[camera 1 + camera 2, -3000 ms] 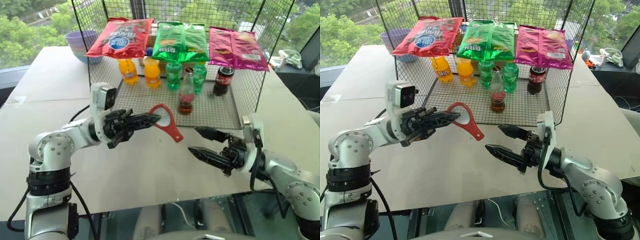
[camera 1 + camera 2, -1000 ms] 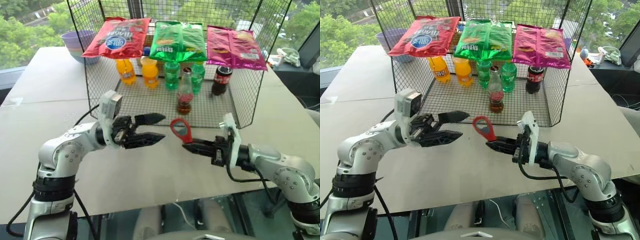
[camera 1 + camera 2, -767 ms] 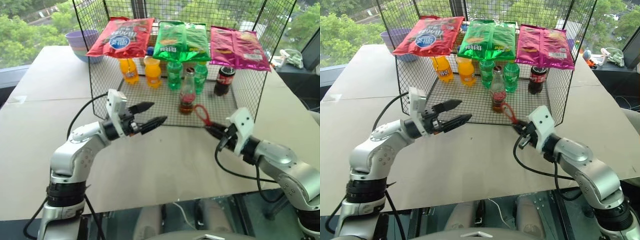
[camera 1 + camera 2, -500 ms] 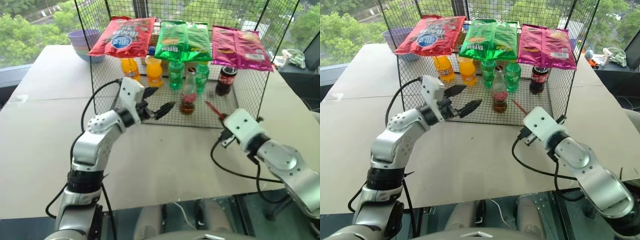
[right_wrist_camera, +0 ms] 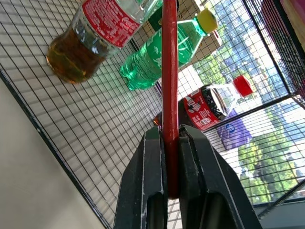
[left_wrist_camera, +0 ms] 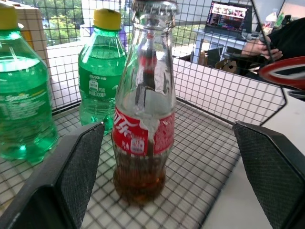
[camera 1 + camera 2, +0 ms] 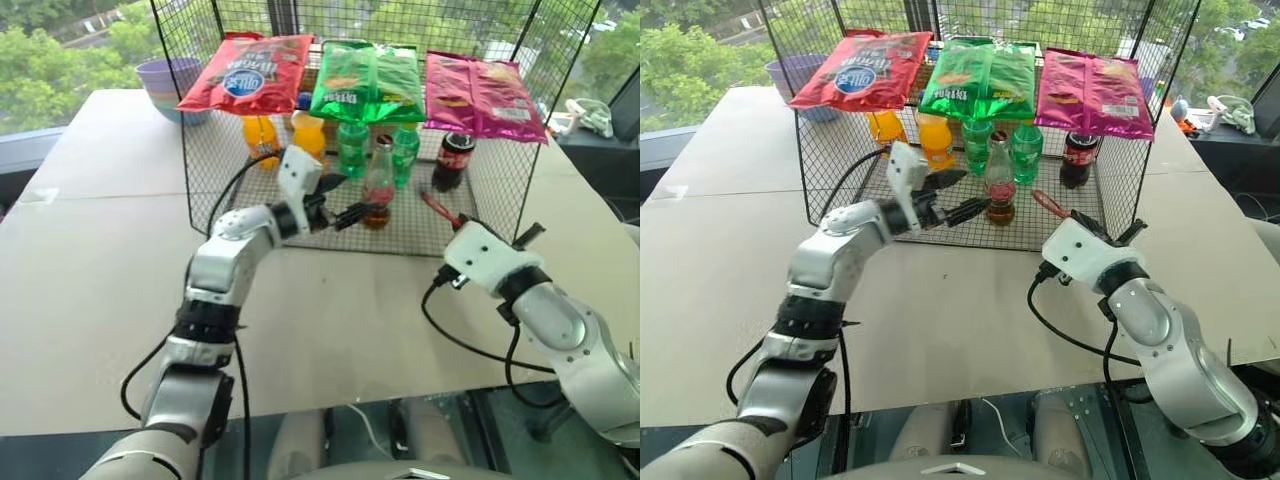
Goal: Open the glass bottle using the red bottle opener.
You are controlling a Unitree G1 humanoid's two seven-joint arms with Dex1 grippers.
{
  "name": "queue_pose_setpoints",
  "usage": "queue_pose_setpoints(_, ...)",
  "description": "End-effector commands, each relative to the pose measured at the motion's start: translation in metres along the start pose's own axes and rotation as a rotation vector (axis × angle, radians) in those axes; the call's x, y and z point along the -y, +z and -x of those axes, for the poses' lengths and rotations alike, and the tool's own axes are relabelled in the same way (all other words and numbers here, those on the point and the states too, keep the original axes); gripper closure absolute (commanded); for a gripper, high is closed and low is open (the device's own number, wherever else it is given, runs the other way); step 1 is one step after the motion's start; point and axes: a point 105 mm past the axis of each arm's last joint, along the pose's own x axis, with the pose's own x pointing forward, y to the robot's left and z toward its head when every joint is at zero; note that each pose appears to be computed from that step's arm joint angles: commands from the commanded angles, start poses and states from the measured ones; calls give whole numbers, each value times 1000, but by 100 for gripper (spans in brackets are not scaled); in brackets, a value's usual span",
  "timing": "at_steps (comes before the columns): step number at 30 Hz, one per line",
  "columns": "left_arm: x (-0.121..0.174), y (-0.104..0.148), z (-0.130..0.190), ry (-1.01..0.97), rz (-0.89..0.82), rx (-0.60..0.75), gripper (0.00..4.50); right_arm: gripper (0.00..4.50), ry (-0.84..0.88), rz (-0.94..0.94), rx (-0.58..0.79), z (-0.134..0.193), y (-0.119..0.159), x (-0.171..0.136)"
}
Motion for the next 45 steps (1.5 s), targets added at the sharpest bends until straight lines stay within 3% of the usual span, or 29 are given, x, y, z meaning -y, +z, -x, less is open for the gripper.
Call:
queue_pose_setpoints(1,-2,8,-15,-9,-44,13,4,450,-60,3,7,3,2,12)
queue_pose_setpoints(14,-16,-7,-51,18,-38,12,4,450,-113,-20,-19,10,1,18)
queue_pose_setpoints(17,-17,-9,-55,12,-36,14,71,450,-118,-27,-33,14,-1,17)
queue_pose_setpoints(19,-16,-10,-56,1,-37,18,169,450,-123,-34,-39,15,-2,16)
queue_pose_setpoints(20,-16,-10,-56,-2,-38,20,186,450,-125,-36,-40,15,-2,16)
queue_pose_setpoints(26,-5,1,-47,-94,-43,66,184,450,-132,-46,-44,15,-3,18)
queue_pose_setpoints(34,33,27,-3,-302,-85,105,184,450,-121,-58,-32,11,-2,17)
queue_pose_setpoints(38,42,13,24,-333,-106,37,184,450,-96,-72,-17,7,-2,12)
queue_pose_setpoints(45,57,-7,42,-338,-80,-17,184,450,-61,-95,12,3,1,5)
